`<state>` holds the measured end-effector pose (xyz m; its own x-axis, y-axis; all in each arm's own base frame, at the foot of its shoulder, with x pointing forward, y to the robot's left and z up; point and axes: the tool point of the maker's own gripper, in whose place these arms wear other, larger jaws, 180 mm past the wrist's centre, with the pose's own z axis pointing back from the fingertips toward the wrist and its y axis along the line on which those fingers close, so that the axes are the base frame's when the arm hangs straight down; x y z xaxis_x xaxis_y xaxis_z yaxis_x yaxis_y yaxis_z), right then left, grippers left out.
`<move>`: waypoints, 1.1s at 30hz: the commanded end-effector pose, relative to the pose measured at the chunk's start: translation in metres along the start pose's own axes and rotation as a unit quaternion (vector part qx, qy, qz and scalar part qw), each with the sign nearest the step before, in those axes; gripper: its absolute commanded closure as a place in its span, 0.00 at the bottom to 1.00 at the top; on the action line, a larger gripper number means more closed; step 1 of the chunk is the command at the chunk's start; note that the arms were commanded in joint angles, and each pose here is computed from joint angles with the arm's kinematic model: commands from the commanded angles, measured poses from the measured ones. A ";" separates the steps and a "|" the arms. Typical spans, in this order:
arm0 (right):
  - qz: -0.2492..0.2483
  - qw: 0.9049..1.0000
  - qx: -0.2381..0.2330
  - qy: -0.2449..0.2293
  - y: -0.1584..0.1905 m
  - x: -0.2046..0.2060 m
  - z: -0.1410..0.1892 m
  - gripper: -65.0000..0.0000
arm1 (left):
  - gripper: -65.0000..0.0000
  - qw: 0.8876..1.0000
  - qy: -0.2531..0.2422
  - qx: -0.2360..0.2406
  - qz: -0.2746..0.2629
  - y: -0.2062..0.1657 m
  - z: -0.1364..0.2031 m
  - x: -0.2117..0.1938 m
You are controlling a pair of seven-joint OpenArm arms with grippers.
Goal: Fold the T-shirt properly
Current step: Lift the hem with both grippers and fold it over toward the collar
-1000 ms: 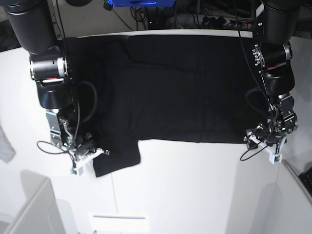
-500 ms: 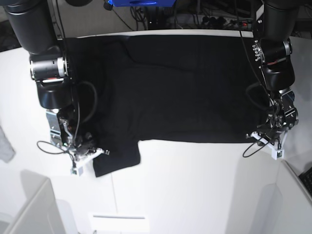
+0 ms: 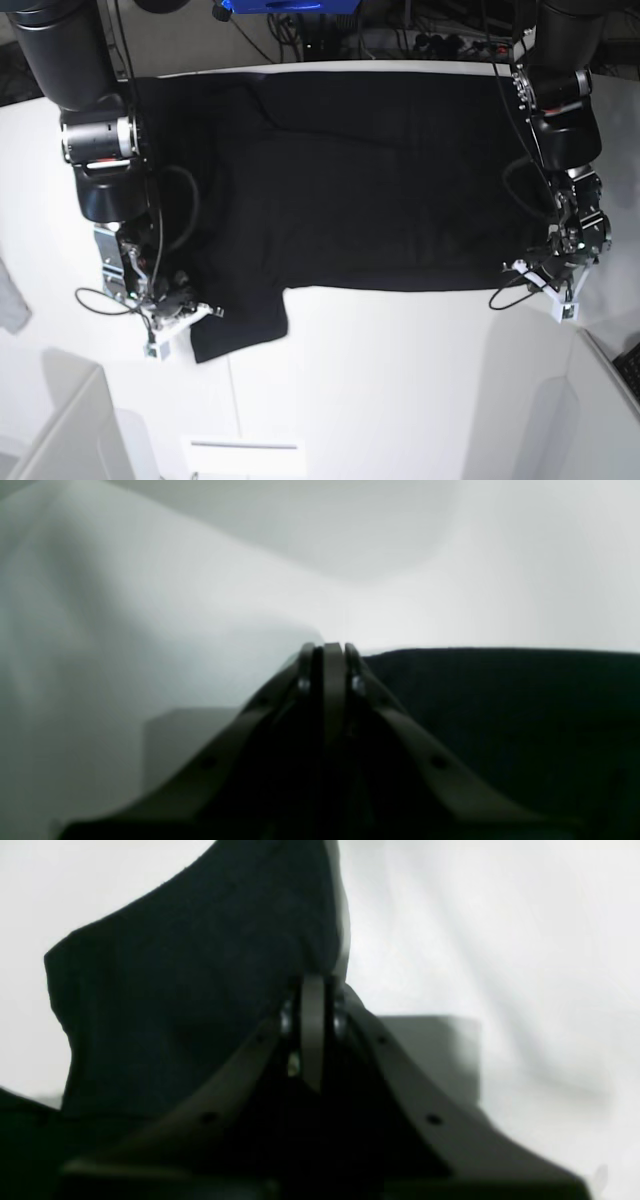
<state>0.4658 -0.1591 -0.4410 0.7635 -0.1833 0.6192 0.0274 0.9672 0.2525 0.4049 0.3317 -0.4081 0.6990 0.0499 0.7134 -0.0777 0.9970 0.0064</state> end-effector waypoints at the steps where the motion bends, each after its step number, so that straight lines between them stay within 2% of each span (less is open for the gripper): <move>1: 0.006 1.000 -0.008 0.001 -0.002 0.011 0.004 1.00 | 1.00 0.999 -0.051 0.003 -0.007 0.005 0.008 0.040; 4: 0.013 1.000 -0.002 -0.014 0.003 0.020 0.007 1.00 | 1.00 0.998 -0.066 0.003 -0.013 0.004 0.014 0.048; 10: 0.022 0.999 0.009 -0.037 0.011 0.030 0.014 1.00 | 1.00 0.994 -0.094 -0.040 0.029 -0.011 0.032 0.064; 15: -0.014 0.996 0.010 -0.086 -0.002 0.043 0.033 1.00 | 1.00 0.994 -0.097 -0.039 0.008 -0.013 0.044 0.062; 22: 0.006 0.996 0.017 -0.086 0.002 0.050 0.052 1.00 | 1.00 0.994 -0.103 -0.038 -0.020 -0.021 0.061 0.064; 28: 0.030 0.995 0.026 -0.089 0.011 0.046 0.069 1.00 | 1.00 0.995 -0.100 -0.009 -0.012 0.002 0.085 0.062; 33: 0.000 0.996 0.020 -0.092 -0.003 0.044 0.088 1.00 | 1.00 0.994 -0.101 -0.004 -0.030 0.000 0.099 0.056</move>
<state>0.4303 -0.1761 -0.3697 0.6804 -0.2137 0.7010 0.0051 0.9579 0.2871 0.3686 0.3237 -0.3152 0.5829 -0.0056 0.8125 -0.0375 0.9987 0.0338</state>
